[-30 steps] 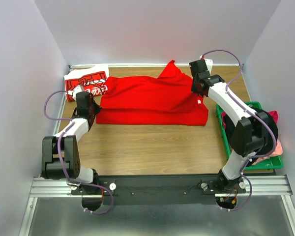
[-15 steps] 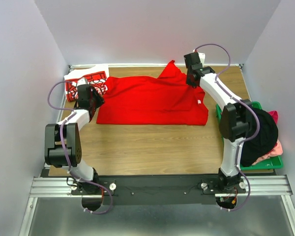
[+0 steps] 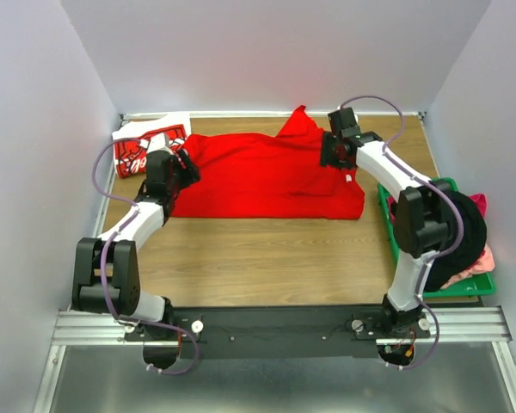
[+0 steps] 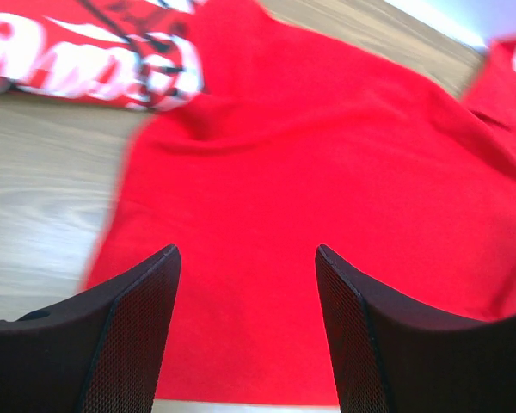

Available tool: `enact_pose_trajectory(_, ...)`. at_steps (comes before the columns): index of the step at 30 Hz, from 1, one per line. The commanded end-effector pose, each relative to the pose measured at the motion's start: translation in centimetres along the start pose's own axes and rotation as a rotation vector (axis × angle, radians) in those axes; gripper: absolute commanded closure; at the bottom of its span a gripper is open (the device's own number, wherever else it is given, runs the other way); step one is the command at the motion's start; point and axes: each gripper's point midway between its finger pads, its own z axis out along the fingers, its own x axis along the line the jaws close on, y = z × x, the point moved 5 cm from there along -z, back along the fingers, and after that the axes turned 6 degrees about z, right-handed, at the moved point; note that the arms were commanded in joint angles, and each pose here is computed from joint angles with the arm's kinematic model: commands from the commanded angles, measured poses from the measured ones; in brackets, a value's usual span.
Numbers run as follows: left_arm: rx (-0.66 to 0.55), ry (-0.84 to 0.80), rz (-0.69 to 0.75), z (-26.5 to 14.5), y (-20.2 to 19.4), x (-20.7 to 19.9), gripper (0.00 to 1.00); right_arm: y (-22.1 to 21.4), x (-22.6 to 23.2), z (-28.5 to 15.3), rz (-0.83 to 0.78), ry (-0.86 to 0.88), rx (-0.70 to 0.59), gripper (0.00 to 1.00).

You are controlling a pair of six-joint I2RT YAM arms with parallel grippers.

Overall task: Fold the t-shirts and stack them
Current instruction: Fold the tshirt

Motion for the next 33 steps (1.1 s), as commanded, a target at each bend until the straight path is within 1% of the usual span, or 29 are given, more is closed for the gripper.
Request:
enact_pose_trajectory(1, 0.004, -0.086, 0.023, -0.8, -1.3, -1.5, 0.28, -4.4, 0.6, -1.2, 0.044, 0.154, 0.119, 0.39)
enact_pose_trajectory(3, 0.009, -0.104, 0.023, -0.9, -1.7, -1.6, 0.29, -5.8, 0.3, -1.2, 0.055, 0.158, 0.145, 0.43)
enact_pose_trajectory(4, 0.013, -0.107, 0.024, -1.0, -1.9, -1.6, 0.29, -7.3, -0.3, -0.9, 0.054, 0.143, 0.178, 0.45)
enact_pose_trajectory(5, 0.021, -0.106, 0.026, -1.0, -2.3, -1.5, 0.29, -7.4, -0.4, -1.0, 0.063, 0.143, 0.17, 0.48)
enact_pose_trajectory(7, 0.027, -0.101, 0.032, -1.0, -2.6, -1.3, 0.29, -8.5, -0.6, -0.8, 0.062, 0.147, 0.193, 0.5)
enact_pose_trajectory(11, 0.041, -0.091, 0.045, -1.0, -3.2, -1.0, 0.29, -9.8, -0.8, 0.4, 0.063, 0.139, 0.218, 0.54)
enact_pose_trajectory(15, 0.043, -0.089, 0.049, -1.2, -3.3, -0.9, 0.29, -9.9, -0.8, 1.4, 0.054, 0.122, 0.21, 0.56)
enact_pose_trajectory(22, 0.042, -0.079, 0.06, -1.3, -3.5, -0.6, 0.29, -9.0, -0.8, 2.5, 0.057, 0.101, 0.191, 0.57)
enact_pose_trajectory(33, 0.031, -0.069, 0.071, -1.7, -3.2, -0.5, 0.29, -8.9, -1.6, 3.3, 0.053, 0.058, 0.184, 0.57)
